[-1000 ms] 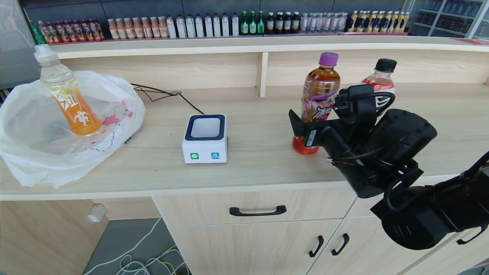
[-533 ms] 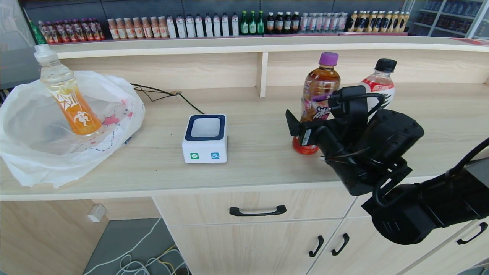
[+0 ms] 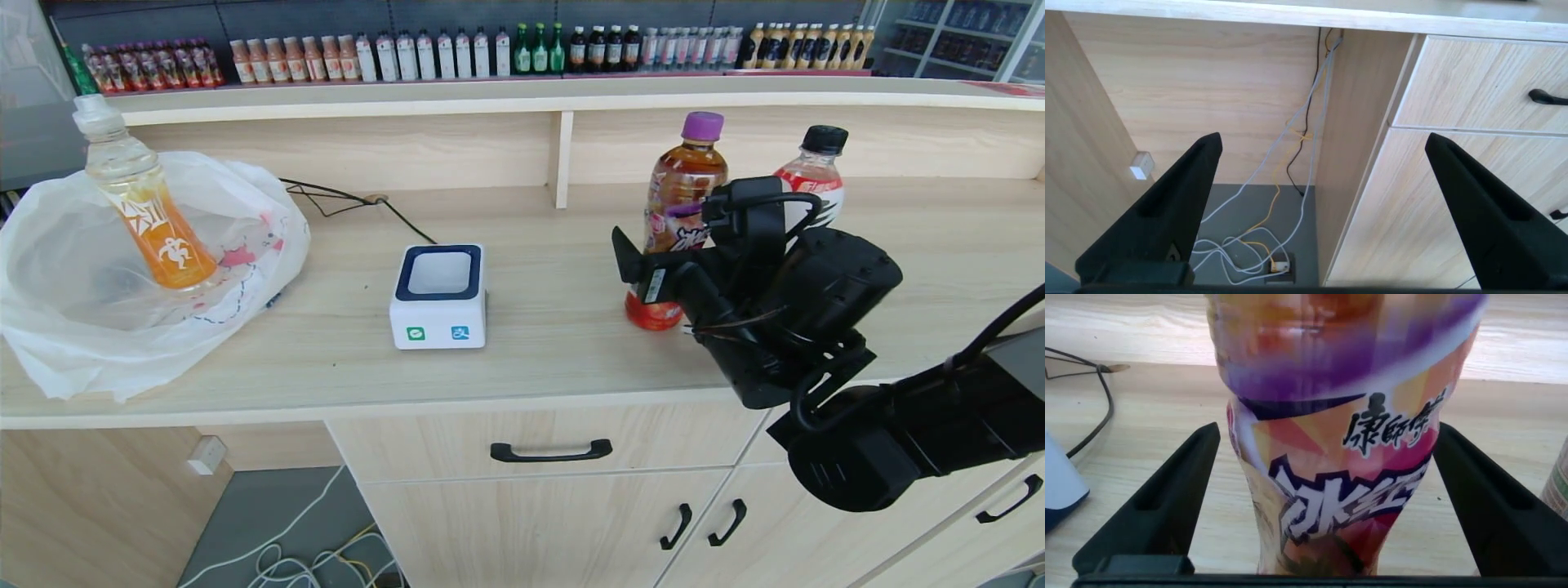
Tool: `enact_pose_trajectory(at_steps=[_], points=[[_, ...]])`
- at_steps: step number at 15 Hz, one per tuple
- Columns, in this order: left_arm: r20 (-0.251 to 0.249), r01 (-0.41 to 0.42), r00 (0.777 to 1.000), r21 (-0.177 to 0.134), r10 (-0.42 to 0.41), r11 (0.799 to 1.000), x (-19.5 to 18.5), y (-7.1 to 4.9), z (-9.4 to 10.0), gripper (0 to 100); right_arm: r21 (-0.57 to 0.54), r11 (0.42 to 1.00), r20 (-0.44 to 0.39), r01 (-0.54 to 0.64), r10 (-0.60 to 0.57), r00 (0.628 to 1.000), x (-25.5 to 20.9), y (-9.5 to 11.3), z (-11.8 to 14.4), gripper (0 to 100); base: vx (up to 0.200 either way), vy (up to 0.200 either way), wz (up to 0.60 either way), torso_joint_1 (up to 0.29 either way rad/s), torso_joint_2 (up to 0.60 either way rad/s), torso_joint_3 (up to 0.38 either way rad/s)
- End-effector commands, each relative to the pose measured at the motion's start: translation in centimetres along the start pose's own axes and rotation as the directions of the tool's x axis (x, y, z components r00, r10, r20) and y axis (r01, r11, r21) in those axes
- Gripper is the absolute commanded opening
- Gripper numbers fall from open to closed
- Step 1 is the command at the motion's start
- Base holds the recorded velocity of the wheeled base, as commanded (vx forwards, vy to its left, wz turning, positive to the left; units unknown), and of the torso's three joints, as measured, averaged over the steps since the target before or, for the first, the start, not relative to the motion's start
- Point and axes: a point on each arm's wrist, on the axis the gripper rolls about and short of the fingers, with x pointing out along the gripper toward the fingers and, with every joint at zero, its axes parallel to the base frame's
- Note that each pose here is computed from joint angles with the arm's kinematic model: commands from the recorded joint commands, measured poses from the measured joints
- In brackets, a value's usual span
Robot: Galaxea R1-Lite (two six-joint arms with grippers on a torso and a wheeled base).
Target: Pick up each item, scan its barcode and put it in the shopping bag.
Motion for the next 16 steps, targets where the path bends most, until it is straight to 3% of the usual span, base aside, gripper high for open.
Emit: enact_pose_trajectory(at_steps=[1, 2, 3, 16], points=[[0.000, 0.000, 1.000, 0.000, 0.000, 1.000, 0.0, 0.0, 0.0, 100, 0.000, 1.000, 0.001, 0.001, -0.001, 1.000, 0.1, 0.0, 0.0, 100, 0.000, 0.000, 0.00, 0.000, 0.00, 0.000], [0.000, -0.001, 1.000, -0.002, 0.001, 1.000, 0.0, 0.0, 0.0, 100, -0.001, 1.000, 0.000, 0.001, -0.001, 1.000, 0.1, 0.0, 0.0, 100, 0.000, 0.000, 0.00, 0.000, 0.00, 0.000], [0.000, -0.001, 1.000, -0.002, 0.001, 1.000, 0.0, 0.0, 0.0, 100, -0.001, 1.000, 0.000, 0.001, -0.001, 1.000, 0.1, 0.0, 0.0, 0, 0.000, 0.000, 0.00, 0.000, 0.00, 0.000], [0.000, 0.000, 1.000, -0.002, 0.000, 1.000, 0.0, 0.0, 0.0, 100, 0.026, 1.000, 0.045, -0.008, 0.007, 0.999, -0.6, 0.0, 1.8, 0, 0.000, 0.000, 0.00, 0.000, 0.00, 0.000]])
